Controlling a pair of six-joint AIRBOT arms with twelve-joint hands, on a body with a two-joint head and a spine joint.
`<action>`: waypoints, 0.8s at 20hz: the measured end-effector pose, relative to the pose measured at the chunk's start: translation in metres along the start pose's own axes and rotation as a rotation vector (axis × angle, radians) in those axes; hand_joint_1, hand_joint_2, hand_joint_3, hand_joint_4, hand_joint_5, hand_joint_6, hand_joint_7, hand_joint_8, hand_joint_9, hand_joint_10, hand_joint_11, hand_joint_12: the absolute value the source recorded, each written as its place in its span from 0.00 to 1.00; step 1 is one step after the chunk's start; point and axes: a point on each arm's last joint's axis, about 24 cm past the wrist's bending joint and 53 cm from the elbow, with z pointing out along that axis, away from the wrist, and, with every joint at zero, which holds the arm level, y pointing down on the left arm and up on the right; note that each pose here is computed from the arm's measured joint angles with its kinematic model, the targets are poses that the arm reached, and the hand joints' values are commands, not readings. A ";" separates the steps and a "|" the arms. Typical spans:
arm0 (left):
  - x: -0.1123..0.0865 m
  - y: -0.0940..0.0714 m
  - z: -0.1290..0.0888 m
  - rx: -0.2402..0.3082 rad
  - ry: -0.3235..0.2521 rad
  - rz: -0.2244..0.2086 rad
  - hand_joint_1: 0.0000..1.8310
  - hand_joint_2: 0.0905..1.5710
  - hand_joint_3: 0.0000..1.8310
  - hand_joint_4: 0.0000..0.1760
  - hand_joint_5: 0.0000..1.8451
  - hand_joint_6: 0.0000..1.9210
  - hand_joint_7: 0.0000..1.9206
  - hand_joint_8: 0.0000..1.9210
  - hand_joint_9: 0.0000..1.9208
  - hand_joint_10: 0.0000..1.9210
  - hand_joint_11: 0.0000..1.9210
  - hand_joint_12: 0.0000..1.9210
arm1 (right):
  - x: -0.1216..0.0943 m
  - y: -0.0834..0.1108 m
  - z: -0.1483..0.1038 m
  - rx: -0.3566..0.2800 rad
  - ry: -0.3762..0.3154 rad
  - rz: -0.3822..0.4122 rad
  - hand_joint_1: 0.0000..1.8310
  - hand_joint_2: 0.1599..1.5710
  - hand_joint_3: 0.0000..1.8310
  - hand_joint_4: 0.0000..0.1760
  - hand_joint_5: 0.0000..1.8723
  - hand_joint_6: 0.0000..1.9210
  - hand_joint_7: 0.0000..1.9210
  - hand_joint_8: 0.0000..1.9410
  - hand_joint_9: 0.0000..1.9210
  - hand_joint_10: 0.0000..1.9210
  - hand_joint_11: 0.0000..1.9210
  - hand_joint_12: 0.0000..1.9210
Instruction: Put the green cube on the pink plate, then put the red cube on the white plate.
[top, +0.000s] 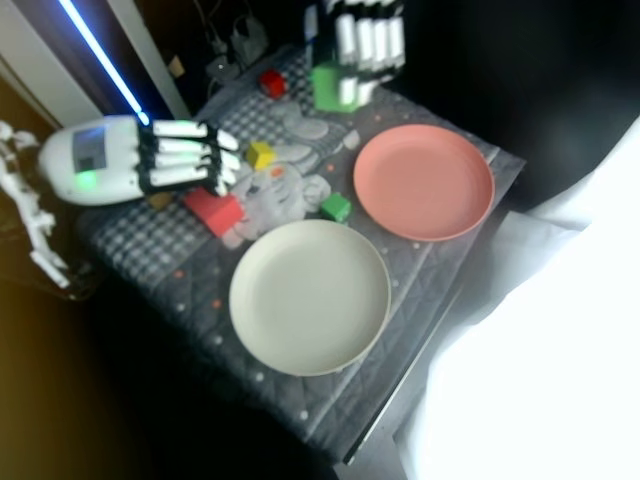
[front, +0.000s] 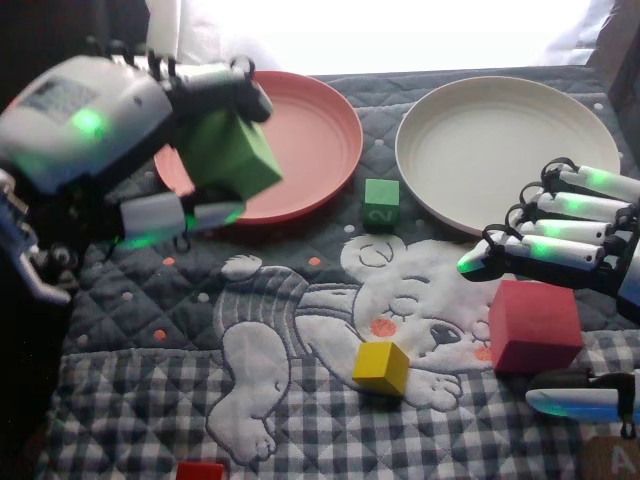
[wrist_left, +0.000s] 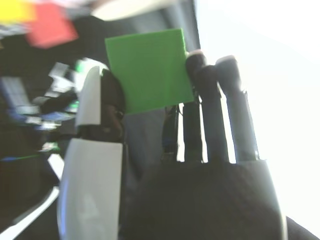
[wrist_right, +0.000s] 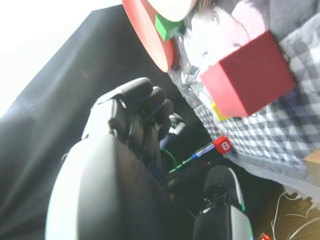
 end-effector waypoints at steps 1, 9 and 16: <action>-0.004 0.004 0.007 -0.011 -0.008 -0.001 0.72 0.77 0.00 0.00 0.34 0.67 0.40 0.70 0.40 0.82 0.31 0.90 | 0.000 0.000 0.000 0.000 -0.001 0.000 0.21 0.66 0.00 0.00 0.13 0.34 0.19 0.27 0.08 0.49 0.00 0.75; -0.018 0.040 0.070 -0.141 -0.024 -0.038 0.73 0.76 0.00 0.00 0.36 0.66 0.43 0.69 0.41 0.78 0.32 0.90 | 0.001 -0.001 0.001 -0.002 -0.002 0.001 0.18 0.67 0.00 0.00 0.05 0.49 0.09 0.53 0.02 0.67 0.00 0.94; -0.009 0.079 0.078 -0.273 0.005 -0.063 0.63 0.78 0.00 0.08 0.38 0.74 0.40 0.69 0.30 0.56 0.14 0.87 | 0.001 -0.002 0.001 -0.001 0.000 -0.002 0.19 0.69 0.01 0.00 0.04 0.49 0.09 0.53 0.03 0.65 0.00 0.89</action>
